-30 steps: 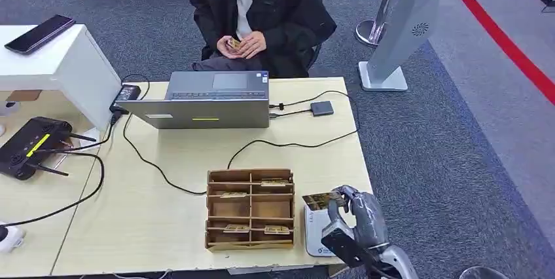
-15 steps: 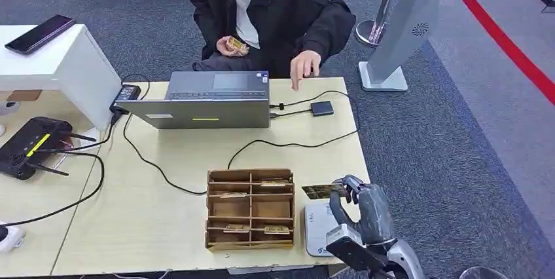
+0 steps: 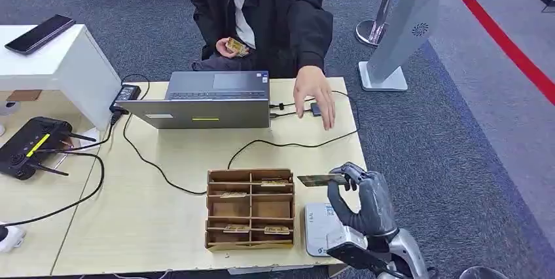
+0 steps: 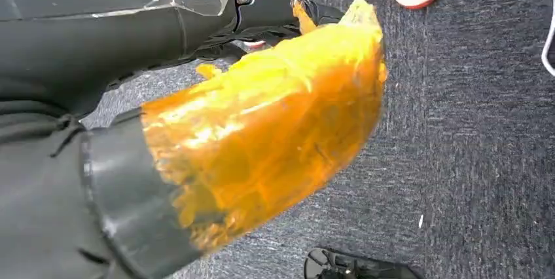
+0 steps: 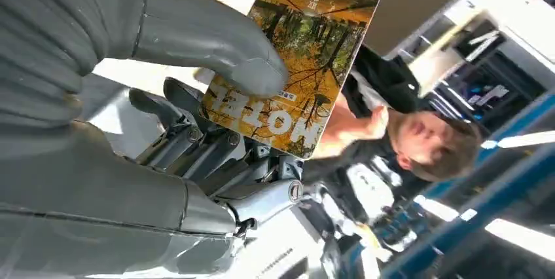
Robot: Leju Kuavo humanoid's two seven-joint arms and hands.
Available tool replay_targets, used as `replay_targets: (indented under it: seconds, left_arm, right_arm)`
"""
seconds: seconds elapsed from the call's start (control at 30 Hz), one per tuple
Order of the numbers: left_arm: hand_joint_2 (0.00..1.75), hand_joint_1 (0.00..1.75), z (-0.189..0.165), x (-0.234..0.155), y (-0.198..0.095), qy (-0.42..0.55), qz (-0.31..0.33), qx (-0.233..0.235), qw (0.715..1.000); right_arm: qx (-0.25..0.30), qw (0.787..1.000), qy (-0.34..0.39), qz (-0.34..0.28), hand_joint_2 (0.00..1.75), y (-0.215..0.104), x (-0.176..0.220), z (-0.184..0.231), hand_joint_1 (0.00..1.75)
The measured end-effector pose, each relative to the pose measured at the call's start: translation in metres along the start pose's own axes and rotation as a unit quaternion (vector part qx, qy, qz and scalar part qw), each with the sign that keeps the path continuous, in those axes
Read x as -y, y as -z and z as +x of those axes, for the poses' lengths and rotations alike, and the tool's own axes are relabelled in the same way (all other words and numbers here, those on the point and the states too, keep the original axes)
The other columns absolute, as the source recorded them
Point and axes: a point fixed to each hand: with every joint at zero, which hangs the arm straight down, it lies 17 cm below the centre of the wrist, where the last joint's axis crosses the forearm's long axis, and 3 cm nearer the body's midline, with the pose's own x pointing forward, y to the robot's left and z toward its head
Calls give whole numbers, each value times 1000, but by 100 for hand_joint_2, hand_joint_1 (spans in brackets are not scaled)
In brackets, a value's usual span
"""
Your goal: Pass the card to the sensor for recognition and then transmit it.
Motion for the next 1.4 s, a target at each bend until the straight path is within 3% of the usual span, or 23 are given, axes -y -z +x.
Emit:
replay_targets:
  seconds: [0.4,0.6,0.73,0.93,1.4]
  left_arm:
    - [0,0,1,1,0,11,-3,1,1000]
    - [0,0,2,4,-1,18,-7,3,1000]
    - [0,0,3,6,-1,20,-9,4,1000]
    - [0,0,5,8,-1,33,-14,10,999]
    - [0,0,11,13,-1,55,-26,20,998]
  right_arm:
    - [97,989,-86,-70,175,42,28,40,175]
    - [135,972,-160,-108,175,55,40,58,175]
    - [142,969,-172,-109,175,59,39,61,175]
    - [162,939,-284,-106,175,67,28,65,175]
    - [146,926,-336,-89,175,93,9,41,175]
